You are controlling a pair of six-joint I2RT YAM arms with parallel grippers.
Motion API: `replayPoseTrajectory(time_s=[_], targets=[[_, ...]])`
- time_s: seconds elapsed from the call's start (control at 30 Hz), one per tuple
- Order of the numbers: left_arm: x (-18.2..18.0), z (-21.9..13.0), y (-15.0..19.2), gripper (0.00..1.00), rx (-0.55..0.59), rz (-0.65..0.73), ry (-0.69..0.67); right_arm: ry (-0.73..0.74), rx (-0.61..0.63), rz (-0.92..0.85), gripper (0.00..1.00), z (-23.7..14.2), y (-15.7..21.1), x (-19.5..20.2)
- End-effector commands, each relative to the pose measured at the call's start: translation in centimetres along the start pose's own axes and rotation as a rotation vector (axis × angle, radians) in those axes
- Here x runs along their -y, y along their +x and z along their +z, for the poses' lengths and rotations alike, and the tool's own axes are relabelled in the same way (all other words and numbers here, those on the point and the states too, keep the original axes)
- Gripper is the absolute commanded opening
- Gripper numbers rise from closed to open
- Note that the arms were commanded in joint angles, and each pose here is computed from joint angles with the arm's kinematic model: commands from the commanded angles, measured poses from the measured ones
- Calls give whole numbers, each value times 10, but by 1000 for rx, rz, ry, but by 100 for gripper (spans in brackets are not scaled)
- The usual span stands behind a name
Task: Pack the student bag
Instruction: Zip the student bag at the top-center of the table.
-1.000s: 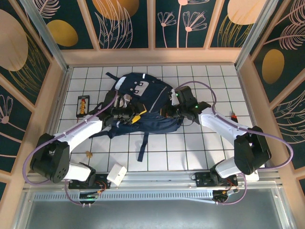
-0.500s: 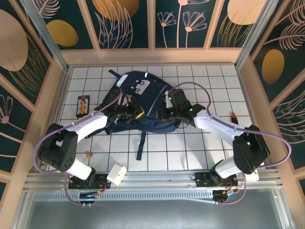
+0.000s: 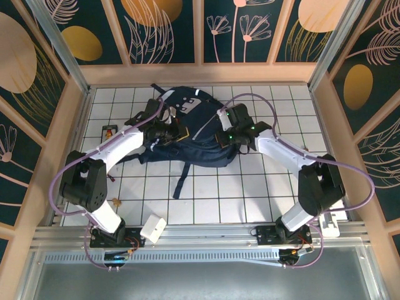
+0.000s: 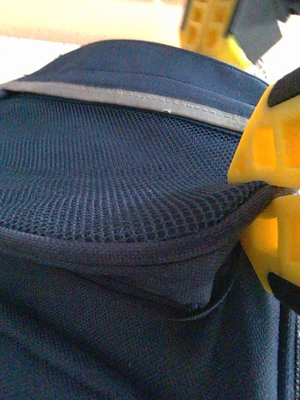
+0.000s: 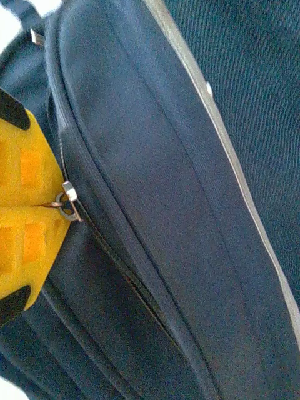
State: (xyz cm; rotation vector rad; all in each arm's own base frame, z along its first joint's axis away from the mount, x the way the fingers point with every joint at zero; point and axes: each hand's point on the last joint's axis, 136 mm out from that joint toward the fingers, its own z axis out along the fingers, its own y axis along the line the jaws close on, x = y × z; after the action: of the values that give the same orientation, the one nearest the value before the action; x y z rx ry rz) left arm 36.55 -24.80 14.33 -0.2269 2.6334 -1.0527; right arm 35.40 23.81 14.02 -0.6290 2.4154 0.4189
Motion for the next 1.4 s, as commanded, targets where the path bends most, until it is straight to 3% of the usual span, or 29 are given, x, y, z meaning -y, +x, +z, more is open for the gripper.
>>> replayPoseTrajectory(time_s=[0.0, 0.27, 0.37, 0.5, 0.67, 0.8, 0.87, 0.93, 1.07, 1.1, 1.2, 1.3, 1.37], targets=[[-51, -7, 17, 0, -80, 112, -177, 169, -28, -51, 0, 7, -3, 60], [-90, -20, 19, 0, -144, 279, -324, 155, -19, 51, 0, 45, -20, 115], [-108, -28, 15, 0, -162, 307, -377, 183, 26, 87, 0, 44, -31, 134], [-122, -35, -14, 0, -114, 323, -440, 192, 54, 112, 0, 27, -34, 136], [-123, -37, -79, 0, 2, 348, -555, 26, 40, 85, 0, 3, -8, 72], [-104, -20, -108, 0, 25, 357, -486, -109, 40, 47, 0, -11, 11, -1], [-92, -19, -114, 22, 24, 357, -448, -173, 58, 15, 0, -13, 10, -36], [-82, -27, -115, 33, 41, 349, -432, -224, 63, 15, 0, -9, 9, -58], [-62, -62, -104, 36, 105, 292, -412, -215, 34, 52, 0, 12, -1, -60], [-59, -70, -95, 41, 103, 269, -405, -217, 35, 56, 0, 16, -4, -61], [-56, -85, -63, 44, 67, 197, -374, -267, 42, 48, 0, 21, -10, -70], [-43, -74, -20, 46, 15, 132, -295, -298, 41, 52, 0, 27, -12, -74], [-36, -60, 6, 56, 4, 44, -251, -314, 39, 60, 0, 29, -13, -77]])
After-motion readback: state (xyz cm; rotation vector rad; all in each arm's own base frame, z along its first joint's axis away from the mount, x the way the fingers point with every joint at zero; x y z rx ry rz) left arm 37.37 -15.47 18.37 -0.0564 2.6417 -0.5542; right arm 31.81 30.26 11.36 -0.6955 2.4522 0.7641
